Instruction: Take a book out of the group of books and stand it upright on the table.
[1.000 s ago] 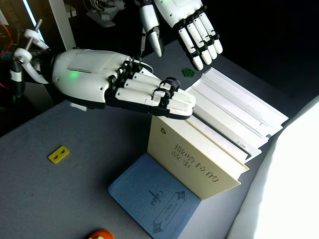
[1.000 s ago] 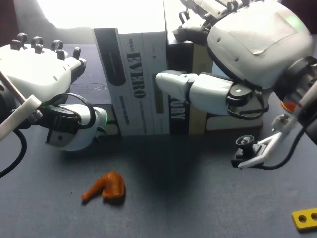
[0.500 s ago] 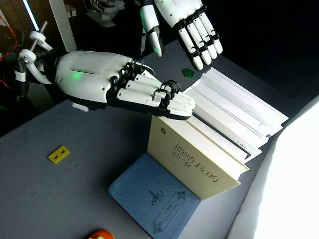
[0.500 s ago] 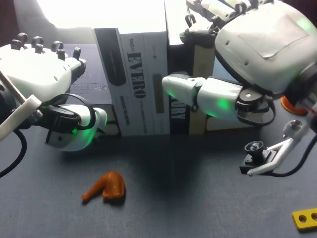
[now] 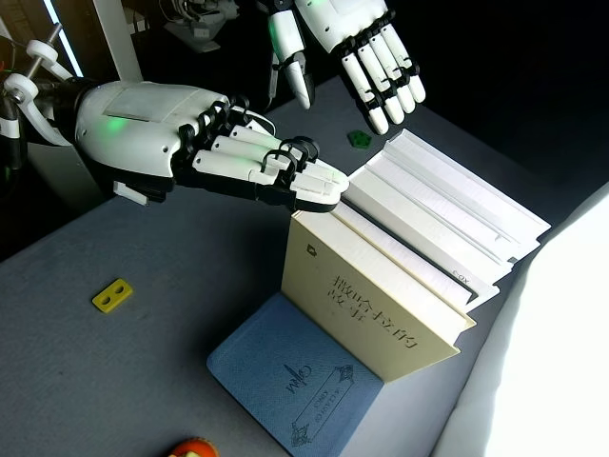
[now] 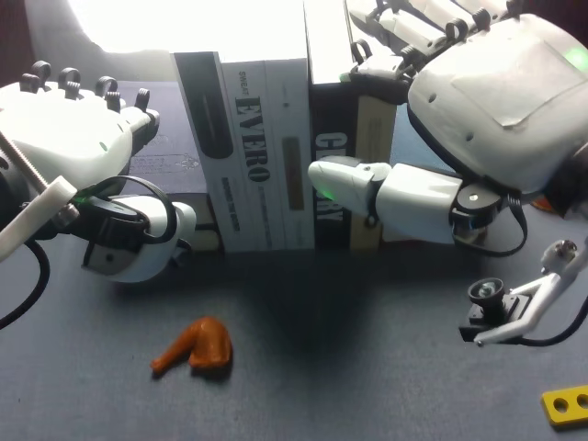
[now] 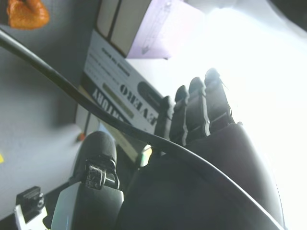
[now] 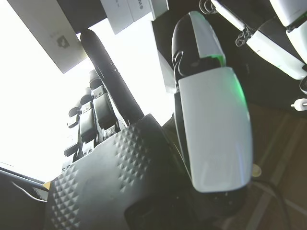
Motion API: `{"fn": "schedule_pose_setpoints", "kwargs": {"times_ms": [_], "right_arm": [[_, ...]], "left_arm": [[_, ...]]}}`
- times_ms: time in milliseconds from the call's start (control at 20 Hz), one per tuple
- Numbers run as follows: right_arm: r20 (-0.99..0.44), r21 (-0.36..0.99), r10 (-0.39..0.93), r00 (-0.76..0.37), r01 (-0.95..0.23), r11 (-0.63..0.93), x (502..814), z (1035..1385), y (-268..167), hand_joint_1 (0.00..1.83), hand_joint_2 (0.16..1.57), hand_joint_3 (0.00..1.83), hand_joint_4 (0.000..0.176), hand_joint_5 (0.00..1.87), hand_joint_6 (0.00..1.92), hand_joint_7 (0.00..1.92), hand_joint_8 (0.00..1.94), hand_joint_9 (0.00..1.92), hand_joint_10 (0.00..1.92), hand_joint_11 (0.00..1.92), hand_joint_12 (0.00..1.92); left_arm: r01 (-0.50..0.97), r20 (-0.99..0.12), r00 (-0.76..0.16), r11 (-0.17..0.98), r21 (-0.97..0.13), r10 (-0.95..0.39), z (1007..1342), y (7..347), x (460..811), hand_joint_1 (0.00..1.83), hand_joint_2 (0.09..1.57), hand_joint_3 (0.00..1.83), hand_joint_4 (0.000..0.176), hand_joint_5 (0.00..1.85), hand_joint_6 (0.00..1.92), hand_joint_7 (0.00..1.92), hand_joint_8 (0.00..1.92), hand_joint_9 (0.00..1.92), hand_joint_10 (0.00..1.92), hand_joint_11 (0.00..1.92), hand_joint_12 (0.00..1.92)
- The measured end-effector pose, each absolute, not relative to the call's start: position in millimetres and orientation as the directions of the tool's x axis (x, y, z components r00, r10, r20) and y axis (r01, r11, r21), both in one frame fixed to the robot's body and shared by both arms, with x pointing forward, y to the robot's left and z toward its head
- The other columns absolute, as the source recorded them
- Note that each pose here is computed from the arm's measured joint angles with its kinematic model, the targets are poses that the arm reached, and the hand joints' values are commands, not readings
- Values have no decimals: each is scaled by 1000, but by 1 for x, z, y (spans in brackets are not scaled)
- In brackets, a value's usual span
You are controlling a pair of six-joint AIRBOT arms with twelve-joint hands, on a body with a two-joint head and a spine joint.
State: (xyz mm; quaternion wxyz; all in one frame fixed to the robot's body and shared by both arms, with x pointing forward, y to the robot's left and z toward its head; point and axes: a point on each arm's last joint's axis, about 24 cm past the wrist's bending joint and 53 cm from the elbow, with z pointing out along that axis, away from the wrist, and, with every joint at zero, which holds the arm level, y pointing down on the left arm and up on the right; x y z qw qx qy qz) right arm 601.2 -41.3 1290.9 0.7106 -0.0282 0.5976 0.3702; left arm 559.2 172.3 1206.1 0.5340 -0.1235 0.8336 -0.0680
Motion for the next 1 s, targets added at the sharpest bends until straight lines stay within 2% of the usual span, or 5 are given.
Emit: {"fn": "schedule_pose_setpoints", "kwargs": {"times_ms": [250, 350, 500, 750, 1000], "right_arm": [[-841, 409, 538, 55, -587, 699, 601, 1315, -43, 0, 1148, 5, 0, 676, 123, 167, 0, 42, 9, 5, 3], [-842, 413, 537, 56, -575, 707, 611, 1311, -44, 0, 1150, 6, 0, 685, 124, 176, 7, 24, 1, 0, 0], [-844, 422, 535, 39, -567, 708, 619, 1305, -42, 0, 1150, 5, 0, 694, 124, 159, 0, 27, 2, 0, 0], [-859, 431, 512, -18, -565, 704, 619, 1288, -36, 1, 1150, 4, 0, 675, 111, 180, 7, 39, 6, 0, 0], [-870, 432, 491, -42, -547, 717, 620, 1278, -37, 0, 1155, 5, 0, 676, 107, 171, 3, 36, 5, 9, 4]], "left_arm": [[-133, -874, -399, 960, -245, -278, 1206, 172, 559, 139, 1424, 0, 0, 80, 2, 16, 1, 0, 0, 0, 0], [-134, -874, -399, 960, -245, -278, 1206, 172, 559, 55, 1435, 4, 0, 56, 7, 15, 1, 0, 0, 0, 0], [-133, -874, -399, 960, -245, -278, 1206, 172, 559, 34, 1436, 2, 0, 67, 9, 28, 4, 0, 0, 0, 0], [-133, -874, -399, 960, -245, -278, 1206, 172, 559, 116, 1425, 0, 0, 76, 9, 10, 3, 0, 0, 0, 0], [-133, -874, -399, 960, -245, -278, 1206, 172, 559, 49, 1441, 4, 0, 57, 3, 10, 1, 0, 0, 0, 0]]}}
